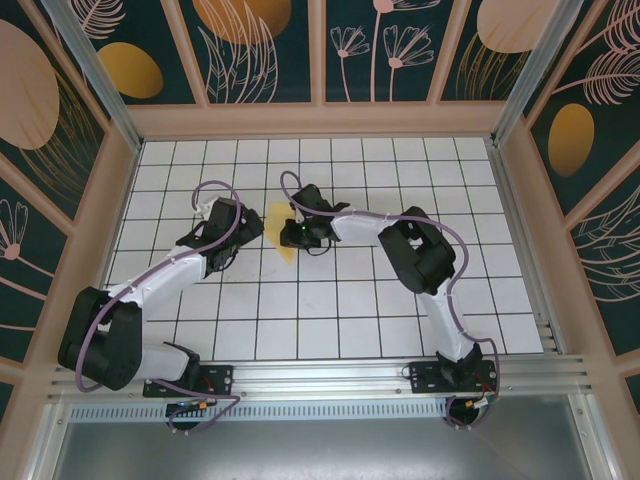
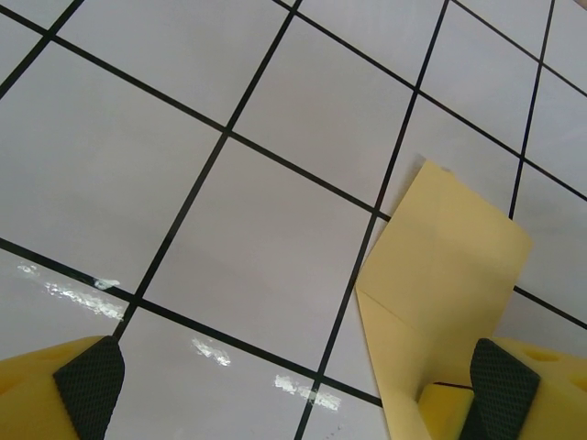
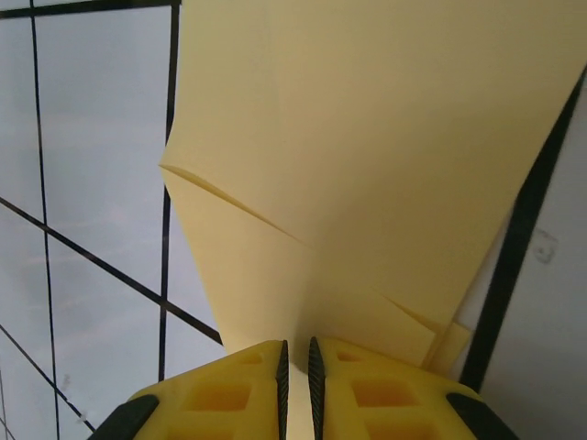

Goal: Fold a paper plane with a square sheet of paper (pick it up from the middle)

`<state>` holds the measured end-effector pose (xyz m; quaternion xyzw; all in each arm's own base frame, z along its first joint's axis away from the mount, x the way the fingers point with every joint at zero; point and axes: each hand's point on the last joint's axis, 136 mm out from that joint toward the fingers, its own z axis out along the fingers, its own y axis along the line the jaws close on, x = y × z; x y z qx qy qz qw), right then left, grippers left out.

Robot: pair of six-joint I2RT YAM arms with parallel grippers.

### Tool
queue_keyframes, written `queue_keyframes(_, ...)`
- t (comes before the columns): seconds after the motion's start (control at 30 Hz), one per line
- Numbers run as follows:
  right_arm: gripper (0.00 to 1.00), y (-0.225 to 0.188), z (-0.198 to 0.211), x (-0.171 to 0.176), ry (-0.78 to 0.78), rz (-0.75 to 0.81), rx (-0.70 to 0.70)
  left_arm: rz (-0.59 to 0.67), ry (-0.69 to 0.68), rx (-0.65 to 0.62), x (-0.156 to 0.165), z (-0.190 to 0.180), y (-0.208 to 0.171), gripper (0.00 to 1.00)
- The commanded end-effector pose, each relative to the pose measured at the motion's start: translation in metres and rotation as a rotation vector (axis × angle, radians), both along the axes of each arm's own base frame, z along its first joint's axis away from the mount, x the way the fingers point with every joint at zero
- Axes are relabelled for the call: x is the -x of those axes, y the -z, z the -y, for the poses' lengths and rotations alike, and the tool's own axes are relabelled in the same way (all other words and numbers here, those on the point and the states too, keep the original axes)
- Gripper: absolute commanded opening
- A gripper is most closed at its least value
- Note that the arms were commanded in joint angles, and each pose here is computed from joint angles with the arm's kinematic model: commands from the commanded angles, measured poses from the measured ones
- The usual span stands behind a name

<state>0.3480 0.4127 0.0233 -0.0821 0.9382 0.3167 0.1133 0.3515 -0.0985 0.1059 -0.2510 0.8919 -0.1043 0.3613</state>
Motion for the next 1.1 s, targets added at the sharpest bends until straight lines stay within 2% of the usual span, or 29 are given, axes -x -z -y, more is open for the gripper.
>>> queue_keyframes(0.0, 0.19, 0.019, 0.023, 0.01, -0.116, -0.007, 0.114, 0.007, 0.002, 0.023, -0.002, 0.002, 0.002, 0.99)
queue_keyframes(0.17, 0.2, 0.042, 0.085, 0.042, -0.342, -0.03, 0.267, 0.012, 0.03, 0.052, -0.004, 0.009, 0.001, 0.98)
queue_keyframes(0.3, 0.19, 0.031, 0.132, 0.056, -0.422, -0.014, 0.383, 0.017, 0.053, 0.078, -0.005, 0.016, 0.001, 0.99)
queue_keyframes(0.47, 0.21, -0.02, 0.134, 0.021, -0.292, 0.145, 0.356, 0.008, 0.092, 0.108, -0.006, 0.025, 0.004, 0.99)
queue_keyframes(0.57, 0.24, -0.055, 0.127, 0.003, -0.1, 0.19, 0.27, 0.005, 0.102, 0.127, -0.005, 0.029, 0.006, 0.98)
queue_keyframes(0.63, 0.26, -0.069, 0.118, -0.001, 0.033, 0.16, 0.156, 0.01, 0.107, 0.144, -0.006, 0.031, 0.007, 0.99)
queue_keyframes(0.73, 0.27, -0.06, 0.109, 0.005, 0.137, 0.121, 0.095, 0.004, 0.123, 0.166, -0.007, 0.037, 0.009, 0.98)
queue_keyframes(0.87, 0.26, -0.044, 0.094, 0.008, 0.162, 0.081, 0.076, -0.006, 0.148, 0.191, -0.007, 0.044, 0.013, 0.99)
queue_keyframes(1.07, 0.25, -0.037, 0.098, 0.004, 0.206, 0.094, 0.069, -0.003, 0.201, 0.281, -0.004, 0.06, 0.013, 0.98)
